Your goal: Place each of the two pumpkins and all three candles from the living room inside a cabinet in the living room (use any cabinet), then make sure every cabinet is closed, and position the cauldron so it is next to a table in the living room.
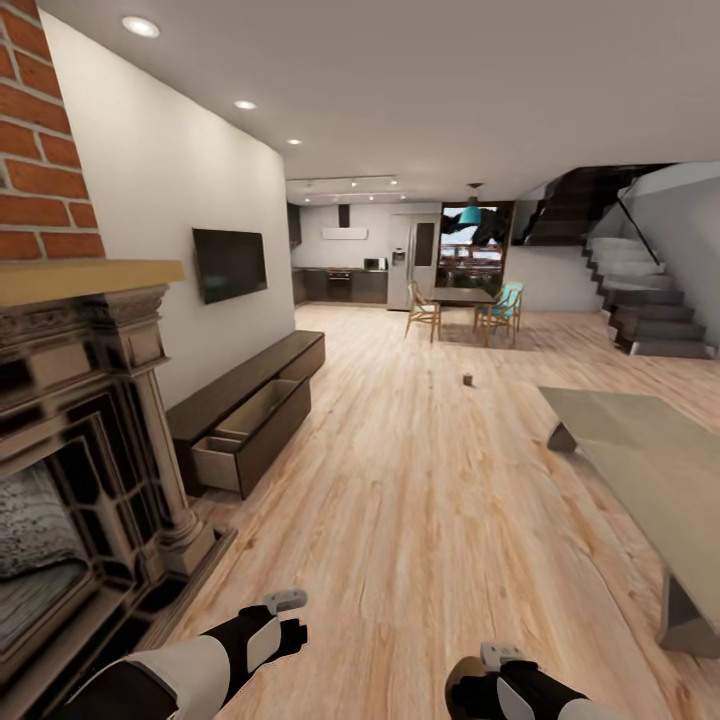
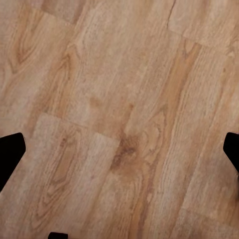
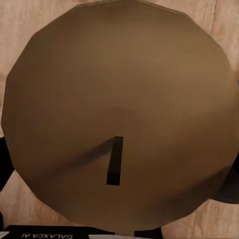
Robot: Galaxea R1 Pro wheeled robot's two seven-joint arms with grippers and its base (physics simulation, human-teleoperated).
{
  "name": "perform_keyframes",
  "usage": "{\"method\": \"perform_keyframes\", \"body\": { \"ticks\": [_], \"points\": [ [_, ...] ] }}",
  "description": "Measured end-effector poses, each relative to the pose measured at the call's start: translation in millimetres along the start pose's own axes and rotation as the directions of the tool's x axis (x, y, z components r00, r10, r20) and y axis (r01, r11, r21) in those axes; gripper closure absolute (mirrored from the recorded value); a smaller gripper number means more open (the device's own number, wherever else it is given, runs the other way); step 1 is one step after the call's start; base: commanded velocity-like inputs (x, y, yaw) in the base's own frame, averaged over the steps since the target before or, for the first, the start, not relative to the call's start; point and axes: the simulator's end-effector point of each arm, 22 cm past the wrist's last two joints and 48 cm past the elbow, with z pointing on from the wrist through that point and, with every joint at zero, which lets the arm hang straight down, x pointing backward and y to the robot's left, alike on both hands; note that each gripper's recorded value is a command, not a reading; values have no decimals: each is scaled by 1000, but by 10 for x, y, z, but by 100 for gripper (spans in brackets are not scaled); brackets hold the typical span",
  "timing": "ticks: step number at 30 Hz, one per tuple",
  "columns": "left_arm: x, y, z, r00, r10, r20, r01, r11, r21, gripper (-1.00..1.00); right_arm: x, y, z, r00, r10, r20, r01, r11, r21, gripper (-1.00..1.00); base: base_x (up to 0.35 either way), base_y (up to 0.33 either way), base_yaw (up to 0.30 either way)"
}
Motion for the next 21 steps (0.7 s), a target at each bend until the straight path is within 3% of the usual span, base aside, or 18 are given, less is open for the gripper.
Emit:
{"method": "perform_keyframes", "body": {
  "ticks": [3, 11, 21],
  "points": [
    [-2, 1, 0, 1000, -1, 1, 1, 1000, 0, -100, 0, 0, 0, 1000, 0, 0, 0, 1000, 0, 100, 211, 289, 0],
    [-13, -6, 1, 1000, -3, 4, 3, 1000, 2, -100, -3, 4, 2, 1000, 3, 0, -3, 1000, -2, 100, 44, 43, 0],
    [-66, -6, -49, 1000, -5, 17, 5, 1000, 3, -100, -58, 14, -41, 1000, 1, 15, -1, 1000, -4, 100, 251, 170, 0]
  ]
}}
